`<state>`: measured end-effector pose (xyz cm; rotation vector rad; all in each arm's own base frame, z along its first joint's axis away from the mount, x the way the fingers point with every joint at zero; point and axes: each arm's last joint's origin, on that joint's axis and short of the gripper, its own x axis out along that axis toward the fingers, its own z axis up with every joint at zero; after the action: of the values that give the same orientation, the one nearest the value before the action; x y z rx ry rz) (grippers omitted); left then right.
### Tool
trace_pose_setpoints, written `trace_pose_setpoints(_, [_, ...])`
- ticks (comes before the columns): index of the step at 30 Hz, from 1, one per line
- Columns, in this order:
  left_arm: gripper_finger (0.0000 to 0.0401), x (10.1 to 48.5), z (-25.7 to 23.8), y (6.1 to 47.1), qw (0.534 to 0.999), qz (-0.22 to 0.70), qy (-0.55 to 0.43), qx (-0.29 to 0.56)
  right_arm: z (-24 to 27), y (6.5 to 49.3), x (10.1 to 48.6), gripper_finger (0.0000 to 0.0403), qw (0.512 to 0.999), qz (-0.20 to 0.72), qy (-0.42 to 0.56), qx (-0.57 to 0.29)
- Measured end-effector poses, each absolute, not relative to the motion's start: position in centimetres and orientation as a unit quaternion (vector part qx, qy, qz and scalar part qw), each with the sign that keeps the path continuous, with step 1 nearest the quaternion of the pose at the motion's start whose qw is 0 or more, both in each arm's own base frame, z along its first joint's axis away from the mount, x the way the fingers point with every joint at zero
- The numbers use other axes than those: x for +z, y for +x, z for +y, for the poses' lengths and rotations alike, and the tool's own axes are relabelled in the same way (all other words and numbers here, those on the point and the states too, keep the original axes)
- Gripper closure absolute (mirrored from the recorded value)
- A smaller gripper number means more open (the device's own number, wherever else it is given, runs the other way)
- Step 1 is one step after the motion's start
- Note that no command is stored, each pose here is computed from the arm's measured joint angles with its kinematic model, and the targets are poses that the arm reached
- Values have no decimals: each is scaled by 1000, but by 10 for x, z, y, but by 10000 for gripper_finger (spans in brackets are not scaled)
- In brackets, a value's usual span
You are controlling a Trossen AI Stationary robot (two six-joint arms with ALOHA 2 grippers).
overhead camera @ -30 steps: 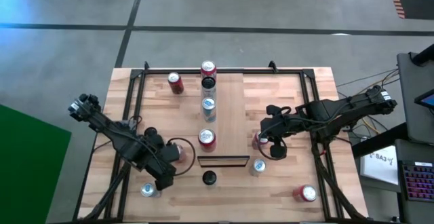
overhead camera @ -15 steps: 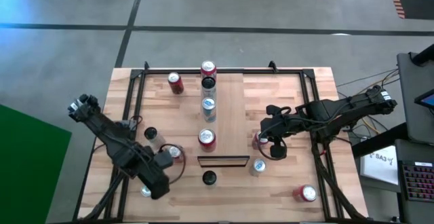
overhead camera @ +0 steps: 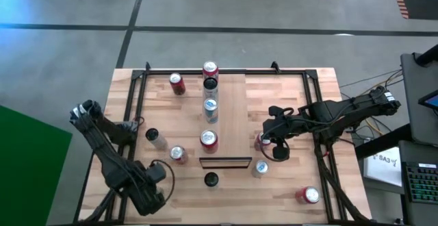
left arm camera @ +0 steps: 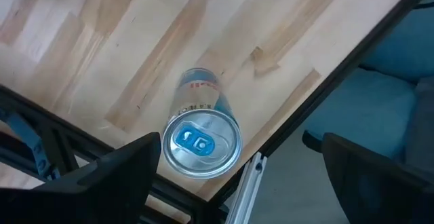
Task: Place canned beverage on shelf
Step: Put the left blue soda can on the shelf aligned with the other blue soda can
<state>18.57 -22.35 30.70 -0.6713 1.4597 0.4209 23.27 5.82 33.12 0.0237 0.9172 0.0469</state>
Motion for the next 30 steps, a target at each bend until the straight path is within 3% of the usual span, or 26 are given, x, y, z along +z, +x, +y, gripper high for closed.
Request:
trace_pose_setpoints(9, [24,290,-232,183,615,675,-305,270,58,233,331,394,896,443,12,22])
trace_pose_setpoints(30, [23,269,-243,188,618,671,-272,305,58,234,308,394,888,459,9,20])
